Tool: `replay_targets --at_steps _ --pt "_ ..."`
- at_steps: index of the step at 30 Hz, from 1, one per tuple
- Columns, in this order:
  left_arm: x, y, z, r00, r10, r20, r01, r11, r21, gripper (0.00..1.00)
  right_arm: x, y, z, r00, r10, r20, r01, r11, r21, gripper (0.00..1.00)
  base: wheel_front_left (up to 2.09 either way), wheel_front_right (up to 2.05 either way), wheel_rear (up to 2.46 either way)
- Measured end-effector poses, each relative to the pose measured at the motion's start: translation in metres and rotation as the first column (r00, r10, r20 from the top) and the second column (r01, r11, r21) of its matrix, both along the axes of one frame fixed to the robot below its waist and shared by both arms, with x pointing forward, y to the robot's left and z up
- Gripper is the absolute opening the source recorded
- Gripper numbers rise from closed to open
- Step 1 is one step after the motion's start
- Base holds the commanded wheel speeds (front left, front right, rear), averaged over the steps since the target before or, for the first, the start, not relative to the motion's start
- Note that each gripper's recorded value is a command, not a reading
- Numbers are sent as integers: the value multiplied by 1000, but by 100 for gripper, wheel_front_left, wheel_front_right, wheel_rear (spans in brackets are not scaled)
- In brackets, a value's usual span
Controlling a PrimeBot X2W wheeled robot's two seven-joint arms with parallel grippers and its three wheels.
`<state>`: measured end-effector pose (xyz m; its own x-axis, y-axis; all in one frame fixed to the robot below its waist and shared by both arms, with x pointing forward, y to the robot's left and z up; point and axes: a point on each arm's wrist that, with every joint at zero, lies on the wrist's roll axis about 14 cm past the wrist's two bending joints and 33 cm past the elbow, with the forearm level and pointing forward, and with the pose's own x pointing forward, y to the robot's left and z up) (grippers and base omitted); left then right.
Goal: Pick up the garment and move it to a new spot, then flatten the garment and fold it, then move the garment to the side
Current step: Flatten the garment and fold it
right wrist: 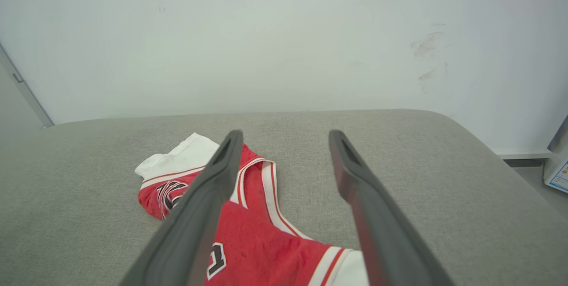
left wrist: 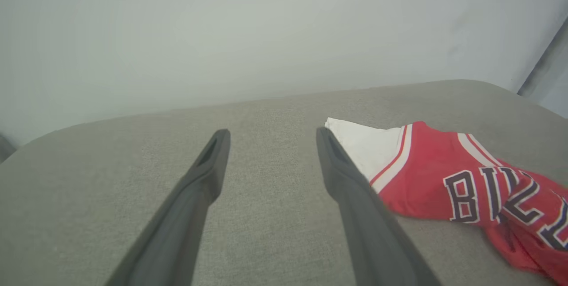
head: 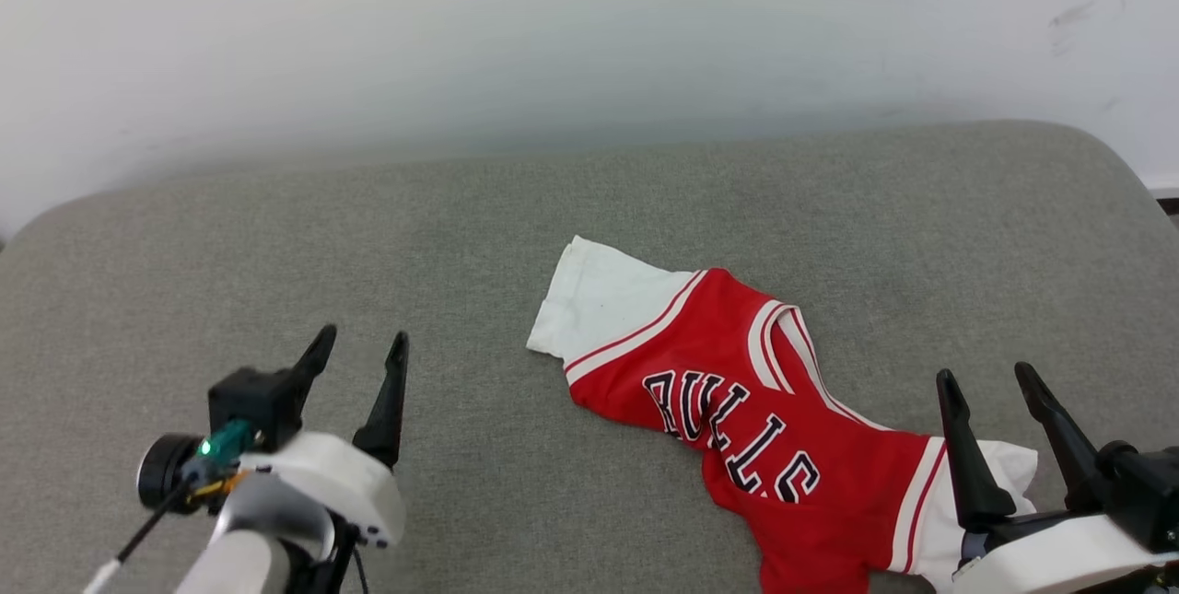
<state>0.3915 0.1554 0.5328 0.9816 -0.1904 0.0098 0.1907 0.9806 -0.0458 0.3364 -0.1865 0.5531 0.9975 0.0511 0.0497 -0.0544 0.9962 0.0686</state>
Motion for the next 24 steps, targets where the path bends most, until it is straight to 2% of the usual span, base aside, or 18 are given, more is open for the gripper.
replay_targets --at_steps 8,14,19,24 --pt "71 -42 28 983 -179 -41 180 983 21 100 18 -3 -7 1000 -10 -23 10 1000 4 100 0 0 0" --pt "118 -84 14 925 -322 -200 336 941 39 100 31 -12 -20 998 -38 -47 39 999 8 100 0 0 0" --pt "133 -113 -31 817 -387 -427 451 891 55 100 30 -27 -33 994 -88 -71 90 996 22 100 0 0 0" --pt "133 -115 -90 673 -347 -653 508 859 67 100 29 -38 -46 987 -127 -97 131 991 33 100 0 0 0"
